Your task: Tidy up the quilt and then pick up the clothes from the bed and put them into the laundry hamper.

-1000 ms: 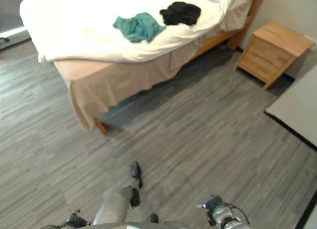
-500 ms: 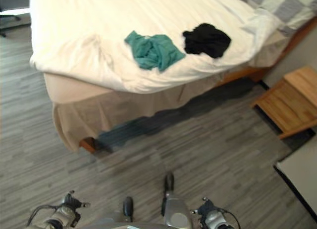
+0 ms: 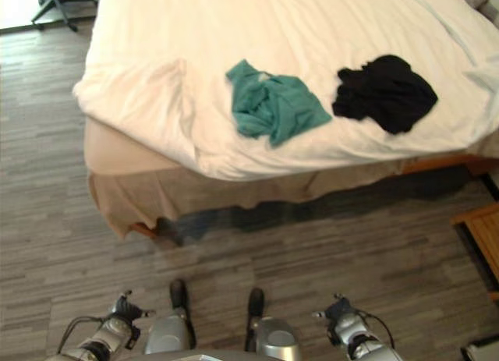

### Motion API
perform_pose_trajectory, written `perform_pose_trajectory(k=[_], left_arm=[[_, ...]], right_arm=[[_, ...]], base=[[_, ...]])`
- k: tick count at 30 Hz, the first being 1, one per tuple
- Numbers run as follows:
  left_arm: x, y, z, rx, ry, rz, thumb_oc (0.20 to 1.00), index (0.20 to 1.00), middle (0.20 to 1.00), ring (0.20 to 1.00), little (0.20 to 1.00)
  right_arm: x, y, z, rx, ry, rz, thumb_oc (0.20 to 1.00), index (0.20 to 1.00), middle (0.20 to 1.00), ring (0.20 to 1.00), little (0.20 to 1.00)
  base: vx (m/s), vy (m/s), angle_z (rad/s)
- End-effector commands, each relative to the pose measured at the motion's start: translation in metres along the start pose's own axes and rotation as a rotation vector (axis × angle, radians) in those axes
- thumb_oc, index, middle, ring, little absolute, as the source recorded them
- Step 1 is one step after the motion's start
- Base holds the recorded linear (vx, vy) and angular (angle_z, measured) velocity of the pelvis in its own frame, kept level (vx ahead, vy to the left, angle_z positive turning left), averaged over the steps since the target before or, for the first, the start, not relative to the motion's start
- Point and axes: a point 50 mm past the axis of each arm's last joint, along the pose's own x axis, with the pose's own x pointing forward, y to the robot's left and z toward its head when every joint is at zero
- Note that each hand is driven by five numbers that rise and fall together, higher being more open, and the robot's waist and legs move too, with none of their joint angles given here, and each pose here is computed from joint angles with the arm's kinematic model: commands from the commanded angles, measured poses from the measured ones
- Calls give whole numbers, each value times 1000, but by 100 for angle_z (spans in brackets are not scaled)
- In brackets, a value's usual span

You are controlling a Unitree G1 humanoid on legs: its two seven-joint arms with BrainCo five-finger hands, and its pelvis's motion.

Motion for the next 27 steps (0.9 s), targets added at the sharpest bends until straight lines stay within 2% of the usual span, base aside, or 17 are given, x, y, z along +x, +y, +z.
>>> perform_pose_trajectory(k=[1, 5, 9, 10, 11, 13, 14, 15, 18, 19, 20, 22, 24, 25, 27], left_arm=[[0, 12, -19, 37, 62, 40, 1000, 1000, 1000, 1000, 1000], [-1, 29, -39, -10, 136, 94, 1000, 1000, 1000, 1000, 1000], [0, 51, -41, 47, 132, 175, 1000, 1000, 1000, 1000, 1000], [2, 68, -22, 77, 19, 248, 1000, 1000, 1000, 1000, 1000], [2, 68, -22, 77, 19, 248, 1000, 1000, 1000, 1000, 1000], [-4, 95, 4, 1, -162, 385, 1000, 1000, 1000, 1000, 1000], [-5, 95, 3, 1, -160, 384, 1000, 1000, 1000, 1000, 1000], [-17, 118, 22, -83, -314, 492, 1000, 1000, 1000, 1000, 1000], [-43, 161, 43, -177, -504, 675, 1000, 1000, 1000, 1000, 1000], [-43, 161, 42, -177, -501, 676, 1000, 1000, 1000, 1000, 1000], [-61, 187, 65, -220, -626, 776, 1000, 1000, 1000, 1000, 1000], [-69, 198, 76, -235, -681, 816, 1000, 1000, 1000, 1000, 1000], [-87, 218, 108, -263, -810, 867, 1000, 1000, 1000, 1000, 1000], [-109, 232, 144, -252, -956, 900, 1000, 1000, 1000, 1000, 1000], [-118, 236, 160, -227, -1011, 910, 1000, 1000, 1000, 1000, 1000]], right_arm=[[-3, 13, -10, -35, 18, 32, 1000, 1000, 1000, 1000, 1000], [-5, 26, 10, -3, -54, 64, 1000, 1000, 1000, 1000, 1000], [-7, 28, -2, -2, -27, 63, 1000, 1000, 1000, 1000, 1000], [-7, 28, 1, 16, -48, 52, 1000, 1000, 1000, 1000, 1000], [-7, 28, 1, 16, -48, 52, 1000, 1000, 1000, 1000, 1000], [-8, 25, -6, 25, -53, 13, 1000, 1000, 1000, 1000, 1000], [-8, 26, -7, 24, -53, 14, 1000, 1000, 1000, 1000, 1000], [-9, 25, -16, 54, -35, 1, 1000, 1000, 1000, 1000, 1000], [-12, 28, -27, 84, -25, -3, 1000, 1000, 1000, 1000, 1000], [-13, 28, -27, 82, -26, -2, 1000, 1000, 1000, 1000, 1000], [-14, 29, -34, 76, -19, 8, 1000, 1000, 1000, 1000, 1000], [-14, 29, -35, 68, -13, 7, 1000, 1000, 1000, 1000, 1000], [-13, 26, -36, 61, -8, 8, 1000, 1000, 1000, 1000, 1000], [-10, 17, -27, 65, -35, -10, 1000, 1000, 1000, 1000, 1000], [-8, 11, -23, 62, -41, -26, 1000, 1000, 1000, 1000, 1000]], base=[[102, 267, -11], [52, 131, -7], [139, -35, 39], [63, -42, 76], [88, -91, 72], [95, -91, 18], [165, -80, 14], [130, -65, 14], [84, -67, -1], [34, -64, -5], [24, -60, -5], [12, -30, -2], [-74, -41, -6], [-168, -47, -13], [-144, -24, -22]])
